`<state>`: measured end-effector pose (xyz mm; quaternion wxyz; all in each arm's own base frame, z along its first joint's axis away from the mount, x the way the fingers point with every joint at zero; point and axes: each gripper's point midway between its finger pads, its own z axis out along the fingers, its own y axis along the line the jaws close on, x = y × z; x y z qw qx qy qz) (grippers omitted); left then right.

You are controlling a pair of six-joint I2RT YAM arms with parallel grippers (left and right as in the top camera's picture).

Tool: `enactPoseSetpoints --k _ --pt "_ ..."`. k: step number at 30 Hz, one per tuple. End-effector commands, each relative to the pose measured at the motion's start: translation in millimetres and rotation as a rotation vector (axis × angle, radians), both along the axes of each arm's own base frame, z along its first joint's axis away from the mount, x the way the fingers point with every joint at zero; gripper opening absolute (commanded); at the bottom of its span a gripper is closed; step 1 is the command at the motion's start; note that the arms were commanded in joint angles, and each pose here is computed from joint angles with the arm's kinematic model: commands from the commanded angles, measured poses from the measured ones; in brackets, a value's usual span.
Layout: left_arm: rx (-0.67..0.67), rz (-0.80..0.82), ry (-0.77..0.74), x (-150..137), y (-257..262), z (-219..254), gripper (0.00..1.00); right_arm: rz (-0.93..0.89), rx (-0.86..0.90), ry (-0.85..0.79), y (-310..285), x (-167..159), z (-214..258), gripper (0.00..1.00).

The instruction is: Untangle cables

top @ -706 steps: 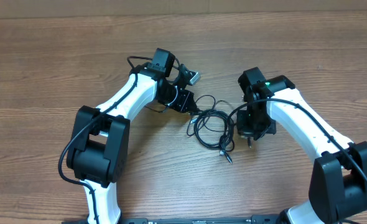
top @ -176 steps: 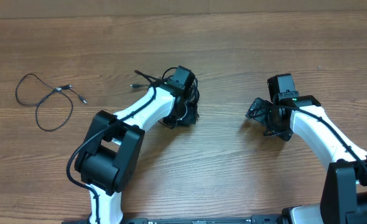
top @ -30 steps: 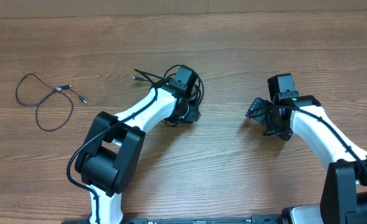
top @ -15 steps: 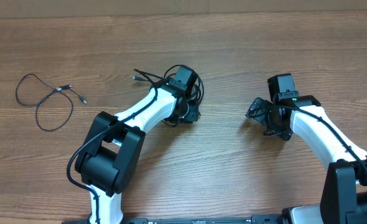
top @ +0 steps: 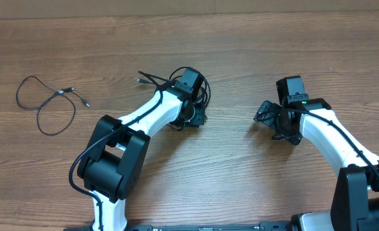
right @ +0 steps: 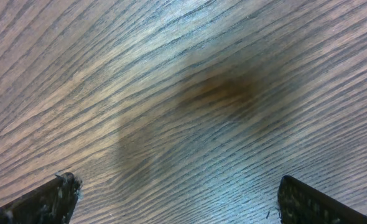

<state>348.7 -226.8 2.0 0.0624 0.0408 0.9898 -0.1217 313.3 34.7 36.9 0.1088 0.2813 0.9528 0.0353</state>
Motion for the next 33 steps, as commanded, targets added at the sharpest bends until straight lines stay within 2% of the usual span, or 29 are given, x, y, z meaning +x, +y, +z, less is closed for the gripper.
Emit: enactPoseSetpoints --k 1,16,17,19,21,25,28,32,33 --pt "0.051 0.015 0.012 -6 11 -11 0.21 0.000 -0.012 -0.016 -3 2 3 1.00" --pt "0.050 0.015 0.011 -5 11 -10 0.21 0.000 -0.012 -0.016 -3 2 3 1.00" --pt "0.050 0.015 0.012 -5 11 -11 0.20 0.000 -0.012 -0.016 -3 2 3 1.00" --pt "0.050 0.015 0.012 -5 11 -11 0.09 0.000 -0.012 -0.016 -3 2 3 1.00" --pt "0.050 0.014 0.014 -6 11 -11 0.04 -0.001 -0.012 -0.016 -3 2 3 1.00" --pt "0.023 -0.002 0.023 -7 8 -4 0.04 -0.001 -0.012 -0.016 -3 2 3 1.00" --pt "-0.030 -0.019 -0.036 3 3 28 0.04 -0.001 -0.012 -0.016 -3 2 3 1.00" --pt "-0.116 -0.011 -0.238 25 6 103 0.04 -0.001 -0.012 -0.016 -3 2 3 1.00" --pt "-0.118 0.006 -0.291 32 11 118 0.15 -0.001 -0.012 -0.016 -3 2 3 1.00"
